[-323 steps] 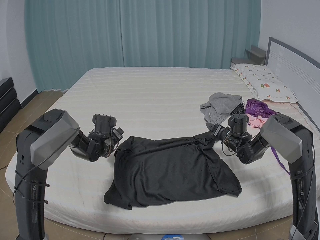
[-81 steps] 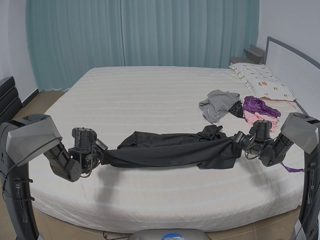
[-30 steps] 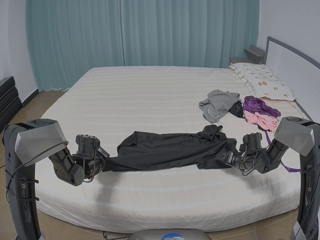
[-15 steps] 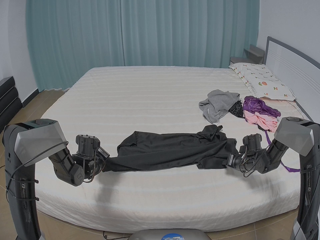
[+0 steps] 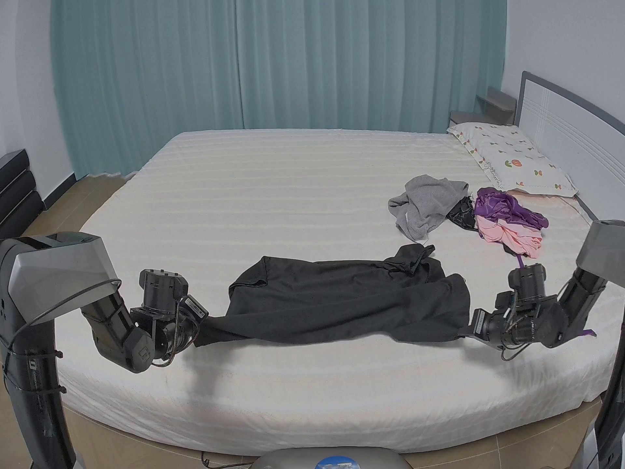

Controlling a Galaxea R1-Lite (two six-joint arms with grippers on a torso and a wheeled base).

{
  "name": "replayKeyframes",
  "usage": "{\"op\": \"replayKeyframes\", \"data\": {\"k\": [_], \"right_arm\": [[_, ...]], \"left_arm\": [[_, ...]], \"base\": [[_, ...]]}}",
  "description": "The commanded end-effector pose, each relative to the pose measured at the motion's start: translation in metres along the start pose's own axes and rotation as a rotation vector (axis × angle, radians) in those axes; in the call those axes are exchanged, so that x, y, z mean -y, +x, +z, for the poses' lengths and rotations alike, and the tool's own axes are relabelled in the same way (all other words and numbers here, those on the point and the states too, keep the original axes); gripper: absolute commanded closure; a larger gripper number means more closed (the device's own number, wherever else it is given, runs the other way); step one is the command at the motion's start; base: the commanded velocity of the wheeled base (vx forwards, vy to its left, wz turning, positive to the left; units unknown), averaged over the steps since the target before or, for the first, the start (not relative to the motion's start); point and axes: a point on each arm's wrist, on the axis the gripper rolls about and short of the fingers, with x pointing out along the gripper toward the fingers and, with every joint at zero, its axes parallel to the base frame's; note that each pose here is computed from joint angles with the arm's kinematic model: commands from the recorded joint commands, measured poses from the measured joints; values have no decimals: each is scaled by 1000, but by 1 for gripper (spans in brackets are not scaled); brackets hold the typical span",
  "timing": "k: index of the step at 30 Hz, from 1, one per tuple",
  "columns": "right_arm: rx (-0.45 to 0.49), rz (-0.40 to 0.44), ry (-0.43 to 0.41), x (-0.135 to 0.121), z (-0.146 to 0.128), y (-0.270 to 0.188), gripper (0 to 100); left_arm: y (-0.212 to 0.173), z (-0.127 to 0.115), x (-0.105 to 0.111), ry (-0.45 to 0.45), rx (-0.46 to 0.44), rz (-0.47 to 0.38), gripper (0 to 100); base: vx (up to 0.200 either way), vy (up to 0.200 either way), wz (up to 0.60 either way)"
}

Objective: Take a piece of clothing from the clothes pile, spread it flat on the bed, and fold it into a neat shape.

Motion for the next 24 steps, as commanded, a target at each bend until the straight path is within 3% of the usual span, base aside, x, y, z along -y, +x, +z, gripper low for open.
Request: {"op": "replayKeyframes", "data": {"k": [1,7,14,24], "right_arm": [[38,41,47,12,-5,-63,100],[34,52,81,20,-22,-95,100],[-43,53,51,31,-56,-115,100],[-73,11,43,45,-66,-119,100]], "left_arm": [[-29,6,-1,18,5,-13,100],[-49,3,-5,38,-9,-12,100],[-63,-14,-30,121,-80,68,100],[-83,-43,-51,221,-197,137,100]], "base": [[0,0,0],[0,0,0],[0,0,0],[0,0,0]]}}
